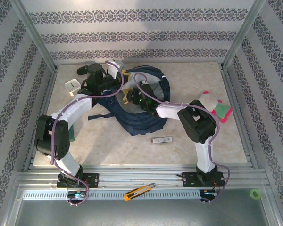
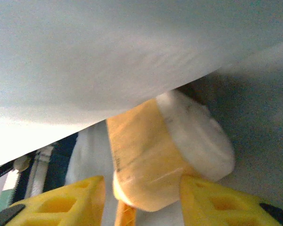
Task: Pack books, pencil case, and school supplies into a backpack
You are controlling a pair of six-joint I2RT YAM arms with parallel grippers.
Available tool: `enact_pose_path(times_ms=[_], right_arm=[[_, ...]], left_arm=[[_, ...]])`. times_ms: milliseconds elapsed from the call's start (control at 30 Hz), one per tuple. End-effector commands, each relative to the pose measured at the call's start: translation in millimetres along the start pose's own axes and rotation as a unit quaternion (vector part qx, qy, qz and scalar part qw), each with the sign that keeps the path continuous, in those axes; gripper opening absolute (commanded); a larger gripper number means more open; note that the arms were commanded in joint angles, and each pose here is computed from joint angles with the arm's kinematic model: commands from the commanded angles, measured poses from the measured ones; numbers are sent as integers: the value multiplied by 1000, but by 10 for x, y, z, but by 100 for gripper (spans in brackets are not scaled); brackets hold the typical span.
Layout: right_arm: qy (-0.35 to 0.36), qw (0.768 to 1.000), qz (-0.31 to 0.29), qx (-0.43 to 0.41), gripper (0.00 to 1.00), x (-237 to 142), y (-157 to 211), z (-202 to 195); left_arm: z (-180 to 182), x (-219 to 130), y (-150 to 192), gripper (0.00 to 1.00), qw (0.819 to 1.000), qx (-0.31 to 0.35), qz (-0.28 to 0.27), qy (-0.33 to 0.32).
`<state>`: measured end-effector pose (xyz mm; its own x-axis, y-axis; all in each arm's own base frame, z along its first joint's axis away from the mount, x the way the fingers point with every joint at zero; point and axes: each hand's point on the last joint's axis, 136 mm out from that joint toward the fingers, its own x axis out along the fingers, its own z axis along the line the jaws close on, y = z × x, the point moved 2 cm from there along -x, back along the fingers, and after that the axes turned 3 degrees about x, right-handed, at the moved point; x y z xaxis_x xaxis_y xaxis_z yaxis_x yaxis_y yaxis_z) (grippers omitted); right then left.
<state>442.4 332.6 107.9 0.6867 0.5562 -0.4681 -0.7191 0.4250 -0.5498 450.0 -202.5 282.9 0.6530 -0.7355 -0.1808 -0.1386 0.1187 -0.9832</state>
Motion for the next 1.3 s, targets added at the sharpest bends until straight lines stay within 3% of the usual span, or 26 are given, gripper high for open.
enact_pose_path(times_ms=[0,233,467,800,1000,1267], right_arm=[[-38,999,-16,-9,53,-100,-103,256],[-39,999,11,-30,61,-833,26,343],[96,988,118,26,64,-1774,605,-87],[228,938,215,148,67,-2719,1241,-636],[269,907,247,208,74,-2882,1566,-888],[272,913,234,193,78,-2592,1516,-984]], left_arm=[[-81,-200,-494,0,996,40,-76,-1],[-34,-210,-407,0,997,33,-66,-21],[-26,-196,-243,0,998,26,-42,-26],[-40,-151,-168,0,999,28,-34,-30],[-60,-115,-198,0,998,29,-46,-28],[-112,-98,-165,0,998,24,-48,-20]])
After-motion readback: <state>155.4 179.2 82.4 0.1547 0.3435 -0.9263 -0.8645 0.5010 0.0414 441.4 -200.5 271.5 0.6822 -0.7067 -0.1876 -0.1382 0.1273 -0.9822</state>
